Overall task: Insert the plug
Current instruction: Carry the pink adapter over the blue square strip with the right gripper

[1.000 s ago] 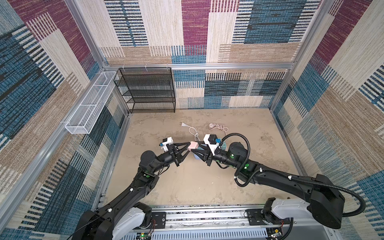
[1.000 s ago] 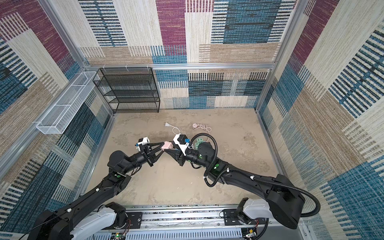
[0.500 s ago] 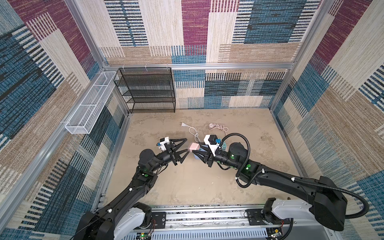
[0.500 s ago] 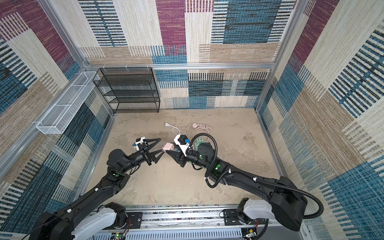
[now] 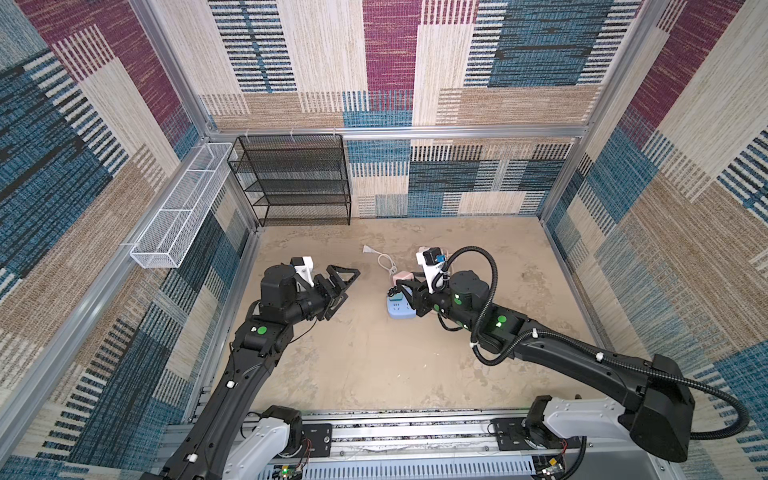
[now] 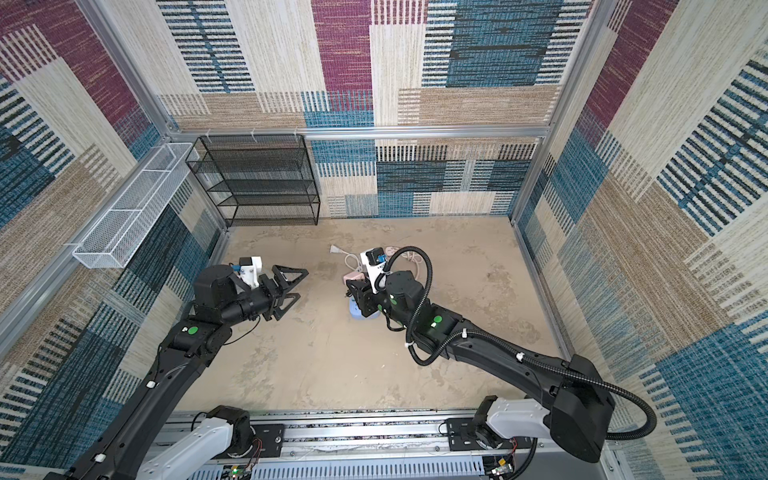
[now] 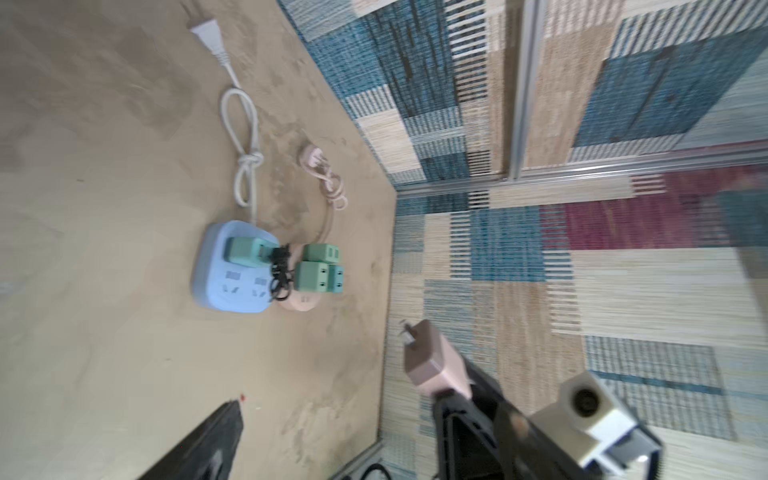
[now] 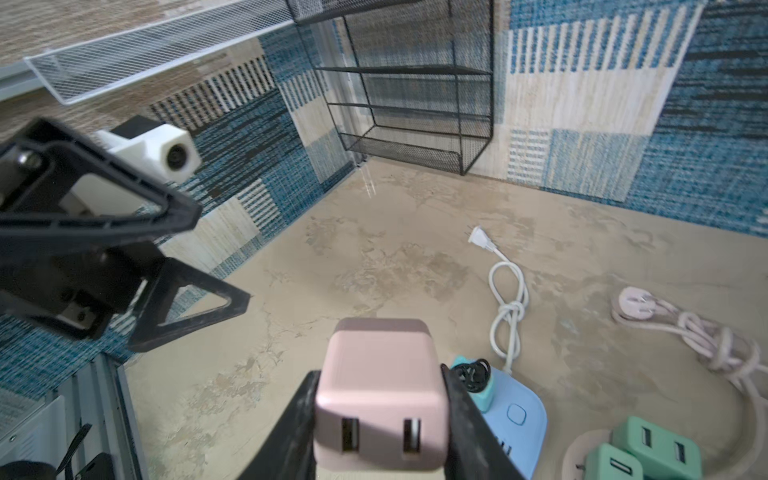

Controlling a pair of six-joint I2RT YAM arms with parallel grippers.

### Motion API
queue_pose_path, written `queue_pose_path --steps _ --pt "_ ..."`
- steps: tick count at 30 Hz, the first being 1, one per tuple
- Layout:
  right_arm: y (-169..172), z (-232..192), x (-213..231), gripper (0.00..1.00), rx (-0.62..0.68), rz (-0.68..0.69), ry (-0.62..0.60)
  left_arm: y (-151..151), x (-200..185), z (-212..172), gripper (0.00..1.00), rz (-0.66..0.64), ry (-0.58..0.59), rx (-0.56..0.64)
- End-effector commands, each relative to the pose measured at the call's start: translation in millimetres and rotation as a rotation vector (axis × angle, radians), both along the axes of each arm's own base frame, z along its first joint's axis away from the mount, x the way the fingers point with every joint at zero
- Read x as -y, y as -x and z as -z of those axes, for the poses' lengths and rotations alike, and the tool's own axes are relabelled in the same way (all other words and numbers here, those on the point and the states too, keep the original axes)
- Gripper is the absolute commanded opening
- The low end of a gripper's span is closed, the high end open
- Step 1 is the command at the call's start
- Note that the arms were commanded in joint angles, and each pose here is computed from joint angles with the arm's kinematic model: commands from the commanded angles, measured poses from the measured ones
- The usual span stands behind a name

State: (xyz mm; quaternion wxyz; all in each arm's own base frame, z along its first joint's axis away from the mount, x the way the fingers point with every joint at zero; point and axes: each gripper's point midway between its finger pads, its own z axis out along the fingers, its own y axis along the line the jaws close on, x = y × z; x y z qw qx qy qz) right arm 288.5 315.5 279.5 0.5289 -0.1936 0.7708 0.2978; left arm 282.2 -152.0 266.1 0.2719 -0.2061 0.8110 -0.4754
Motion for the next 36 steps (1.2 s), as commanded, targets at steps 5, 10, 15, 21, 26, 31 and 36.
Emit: queue_pose_path --steps 5,10,15,21,26,31,36 --pt "-15.5 6.6 17.1 0.0 -0.141 0.177 0.013 25.1 -28.8 64.4 1.0 0.056 -0.59 -0.088" --pt "-21.6 11.6 17.0 0.0 -0.213 0.228 0.052 34.3 -24.1 79.0 1.0 0.074 -0.742 -0.087" --pt "-29.1 29.4 16.7 0.0 -0.307 0.277 0.086 36.6 -21.3 79.8 0.99 0.088 -0.827 -0.06" --pt "-43.5 52.1 18.0 0.0 -0.416 0.29 0.089 35.4 -14.4 66.9 0.98 0.109 -0.885 -0.017" --pt "-53.1 60.8 19.8 0.0 -0.463 0.286 0.08 38.3 -5.9 59.0 0.97 0.115 -0.901 0.027" --pt "-56.2 68.3 15.9 0.0 -0.502 0.273 0.085 42.6 4.2 62.5 0.97 0.141 -0.938 0.047" --pt "-56.6 66.9 12.9 0.0 -0.5 0.26 0.078 45.6 3.9 62.2 0.97 0.137 -0.924 0.049"
